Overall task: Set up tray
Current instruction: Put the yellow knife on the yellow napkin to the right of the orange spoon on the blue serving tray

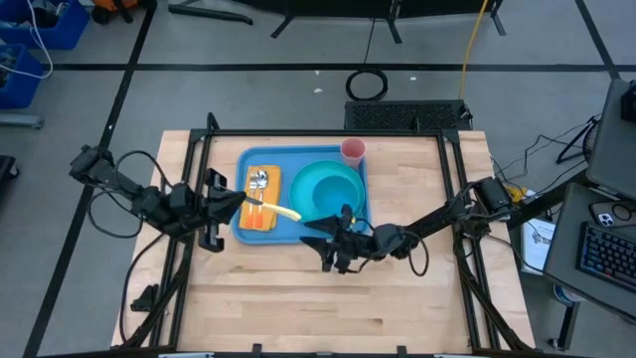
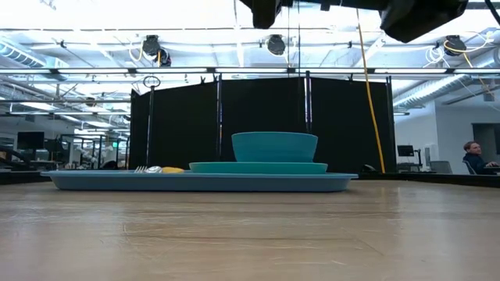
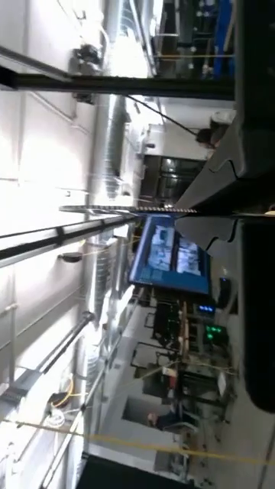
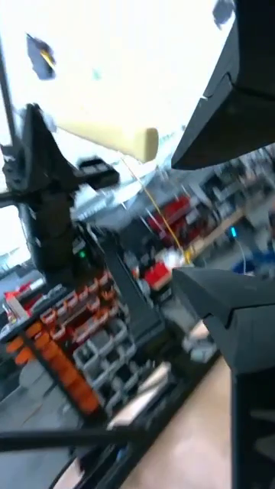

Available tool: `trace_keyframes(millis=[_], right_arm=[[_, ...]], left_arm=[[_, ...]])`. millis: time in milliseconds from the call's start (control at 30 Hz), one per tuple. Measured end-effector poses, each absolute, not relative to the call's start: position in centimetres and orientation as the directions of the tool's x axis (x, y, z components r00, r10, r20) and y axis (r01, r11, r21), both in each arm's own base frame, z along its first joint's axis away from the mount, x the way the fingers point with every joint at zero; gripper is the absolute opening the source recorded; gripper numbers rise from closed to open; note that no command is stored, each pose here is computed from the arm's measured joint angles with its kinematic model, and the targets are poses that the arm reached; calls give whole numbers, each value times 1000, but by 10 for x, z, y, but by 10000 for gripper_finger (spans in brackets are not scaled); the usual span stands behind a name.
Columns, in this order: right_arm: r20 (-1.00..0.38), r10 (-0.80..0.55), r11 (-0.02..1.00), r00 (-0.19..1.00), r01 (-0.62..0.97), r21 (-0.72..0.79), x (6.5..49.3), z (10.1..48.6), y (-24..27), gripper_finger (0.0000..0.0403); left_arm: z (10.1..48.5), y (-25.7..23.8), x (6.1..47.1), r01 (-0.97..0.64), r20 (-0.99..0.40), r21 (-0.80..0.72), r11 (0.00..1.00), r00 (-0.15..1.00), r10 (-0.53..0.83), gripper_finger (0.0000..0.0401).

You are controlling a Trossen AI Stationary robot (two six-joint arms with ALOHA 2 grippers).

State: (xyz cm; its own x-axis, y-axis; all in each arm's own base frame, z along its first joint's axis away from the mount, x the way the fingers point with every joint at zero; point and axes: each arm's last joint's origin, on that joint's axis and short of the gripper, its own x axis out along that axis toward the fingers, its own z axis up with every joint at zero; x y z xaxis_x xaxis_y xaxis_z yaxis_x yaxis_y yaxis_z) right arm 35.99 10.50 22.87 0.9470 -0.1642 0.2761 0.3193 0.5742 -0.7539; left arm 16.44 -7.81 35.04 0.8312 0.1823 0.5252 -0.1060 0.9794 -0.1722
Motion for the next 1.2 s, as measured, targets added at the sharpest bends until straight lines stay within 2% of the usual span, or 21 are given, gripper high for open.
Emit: trace_keyframes(millis=[233,367,600,1200], right_arm=[[366,-164,429,916,401,-810,360,241,101,210],[398,-125,426,909,411,-806,368,253,99,210],[422,-135,404,896,439,-802,374,266,97,210],[417,-164,372,894,447,-813,377,265,84,210]], left_arm=[[353,-75,164,-104,555,-174,979,811,185,2],[353,-72,166,-82,566,-184,979,806,174,2],[353,-70,167,-68,568,-188,980,806,165,2],[353,-70,168,-55,577,-178,983,803,149,2]])
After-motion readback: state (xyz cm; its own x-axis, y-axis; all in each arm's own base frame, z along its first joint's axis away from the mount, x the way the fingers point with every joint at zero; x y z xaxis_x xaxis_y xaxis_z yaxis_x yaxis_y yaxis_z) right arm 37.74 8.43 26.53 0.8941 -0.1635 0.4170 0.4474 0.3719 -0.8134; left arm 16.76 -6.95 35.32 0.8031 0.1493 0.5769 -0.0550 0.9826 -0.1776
